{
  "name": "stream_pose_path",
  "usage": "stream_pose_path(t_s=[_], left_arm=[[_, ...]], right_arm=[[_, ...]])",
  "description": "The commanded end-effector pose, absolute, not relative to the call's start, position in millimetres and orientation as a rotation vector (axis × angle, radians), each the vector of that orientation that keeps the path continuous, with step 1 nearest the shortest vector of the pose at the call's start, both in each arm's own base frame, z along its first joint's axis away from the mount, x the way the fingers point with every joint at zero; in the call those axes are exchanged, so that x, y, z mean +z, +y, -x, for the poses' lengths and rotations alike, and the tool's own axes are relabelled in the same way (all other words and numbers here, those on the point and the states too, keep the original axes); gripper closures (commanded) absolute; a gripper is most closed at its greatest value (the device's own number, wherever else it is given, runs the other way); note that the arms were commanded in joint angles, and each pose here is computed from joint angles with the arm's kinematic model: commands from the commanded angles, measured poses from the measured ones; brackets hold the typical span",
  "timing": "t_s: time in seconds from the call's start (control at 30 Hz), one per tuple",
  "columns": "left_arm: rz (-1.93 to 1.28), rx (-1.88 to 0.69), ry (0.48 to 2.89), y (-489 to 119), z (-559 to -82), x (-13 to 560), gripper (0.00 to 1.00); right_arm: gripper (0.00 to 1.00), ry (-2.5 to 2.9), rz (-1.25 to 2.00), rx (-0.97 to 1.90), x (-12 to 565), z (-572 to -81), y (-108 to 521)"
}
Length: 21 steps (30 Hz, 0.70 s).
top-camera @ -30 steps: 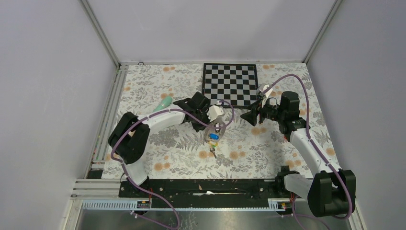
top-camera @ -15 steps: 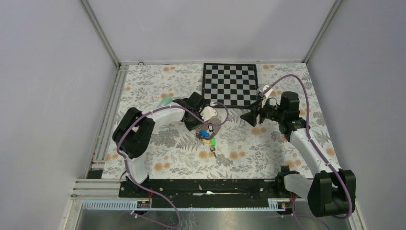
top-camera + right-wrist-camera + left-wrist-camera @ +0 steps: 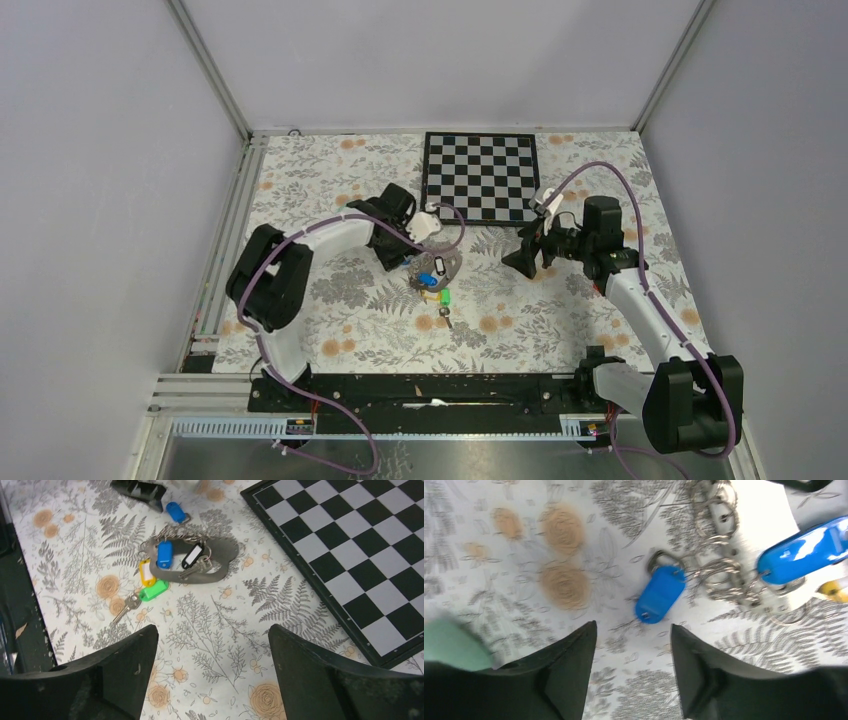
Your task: Put the keys on the keyring
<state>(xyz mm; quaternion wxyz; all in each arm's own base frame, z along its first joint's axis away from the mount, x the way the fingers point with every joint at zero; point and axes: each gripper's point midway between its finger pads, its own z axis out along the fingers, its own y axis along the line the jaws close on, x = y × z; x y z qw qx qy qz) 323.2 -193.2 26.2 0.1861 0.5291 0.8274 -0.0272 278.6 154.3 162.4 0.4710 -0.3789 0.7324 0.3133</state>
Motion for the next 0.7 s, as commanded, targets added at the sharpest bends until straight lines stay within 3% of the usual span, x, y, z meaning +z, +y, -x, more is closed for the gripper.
stream_pose_path(t_s=[0.0, 0.2, 0.37, 0.67], left_arm=[[-1.383, -0.082, 2.235, -186, -343, 67, 0.33], [-1.281, -0.197, 2.084, -190, -350, 110, 0.25], [-1.211, -0.365, 1.957, -192, -346, 145, 0.21], [-1.181, -0.600, 1.962, -202, -335, 149, 0.14]], right_arm=[[0.06, 1.710, 1.049, 0.793, 177, -264, 159], [0.01, 1.724, 1.067, 0.901, 180, -253, 175], [0.00, 1.768, 1.229, 0.801, 156, -249, 206], [0.00, 1.681, 1.253, 0.737, 150, -280, 246]])
